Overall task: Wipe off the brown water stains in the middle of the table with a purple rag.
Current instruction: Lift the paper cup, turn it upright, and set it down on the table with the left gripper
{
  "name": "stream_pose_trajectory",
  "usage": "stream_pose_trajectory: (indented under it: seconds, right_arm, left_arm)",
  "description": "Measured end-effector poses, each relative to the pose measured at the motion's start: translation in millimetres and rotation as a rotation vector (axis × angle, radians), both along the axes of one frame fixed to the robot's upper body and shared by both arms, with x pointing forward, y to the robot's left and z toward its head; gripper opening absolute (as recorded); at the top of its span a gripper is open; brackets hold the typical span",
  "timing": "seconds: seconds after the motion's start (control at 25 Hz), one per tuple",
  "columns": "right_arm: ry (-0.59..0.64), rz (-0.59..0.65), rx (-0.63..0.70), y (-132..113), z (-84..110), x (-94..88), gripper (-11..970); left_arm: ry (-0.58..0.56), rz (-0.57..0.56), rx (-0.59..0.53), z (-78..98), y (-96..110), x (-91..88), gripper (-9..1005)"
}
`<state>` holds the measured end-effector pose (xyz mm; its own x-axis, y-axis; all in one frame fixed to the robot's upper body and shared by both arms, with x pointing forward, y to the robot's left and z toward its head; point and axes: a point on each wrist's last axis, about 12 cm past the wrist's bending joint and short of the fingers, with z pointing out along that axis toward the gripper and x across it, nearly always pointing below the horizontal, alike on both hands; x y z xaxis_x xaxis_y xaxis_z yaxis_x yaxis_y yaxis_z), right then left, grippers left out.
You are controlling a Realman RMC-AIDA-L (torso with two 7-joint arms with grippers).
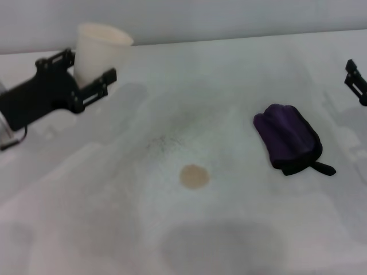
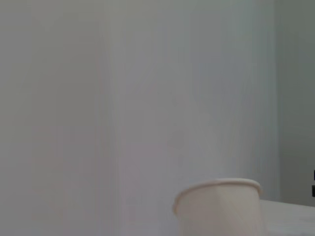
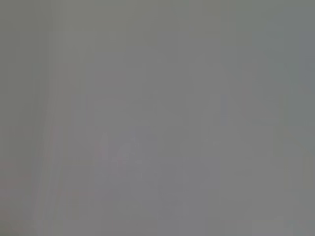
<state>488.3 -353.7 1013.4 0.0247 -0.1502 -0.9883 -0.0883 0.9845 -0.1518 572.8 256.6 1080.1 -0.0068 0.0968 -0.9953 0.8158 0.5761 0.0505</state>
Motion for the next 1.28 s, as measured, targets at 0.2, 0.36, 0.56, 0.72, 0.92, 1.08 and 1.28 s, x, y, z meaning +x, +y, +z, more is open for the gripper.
stream_pose_trajectory:
  seconds: [0.2, 0.36, 0.56, 0.72, 0.92, 1.08, 1.28]
  right_arm:
    - [0.001, 0.034, -0.021, 0, -1.3, -6.8, 868]
    - [-0.003, 0.040, -0.025, -2, -2.1, -13.2, 868]
    - [-0.007, 0.035, -0.027, -5, -2.4, -17.9, 867]
    - [-0.004, 0.035, -0.029, -5, -2.6, -18.0, 867]
    - [-0.004, 0.036, -0.030, -5, -2.5, -17.5, 867]
    - [-0.011, 0.037, -0.034, -6, -1.2, -16.9, 867]
    - [-0.013, 0.037, -0.035, -6, -0.9, -17.0, 867]
  left_arm:
    - [-0.002, 0.090, -0.032, -32.0, 5, -33.6, 624]
    - [0.050, 0.170, -0.045, -53.2, 15, -59.5, 625]
    - [0.090, 0.229, -0.018, -69.0, 23, -77.5, 625]
    - [0.099, 0.264, 0.044, -78.2, 28, -82.8, 624]
    - [0.093, 0.289, 0.106, -83.9, 28, -81.3, 624]
    - [0.085, 0.297, 0.135, -86.9, 24, -79.4, 623]
    - [0.100, 0.312, 0.166, -93.6, 19, -81.2, 625]
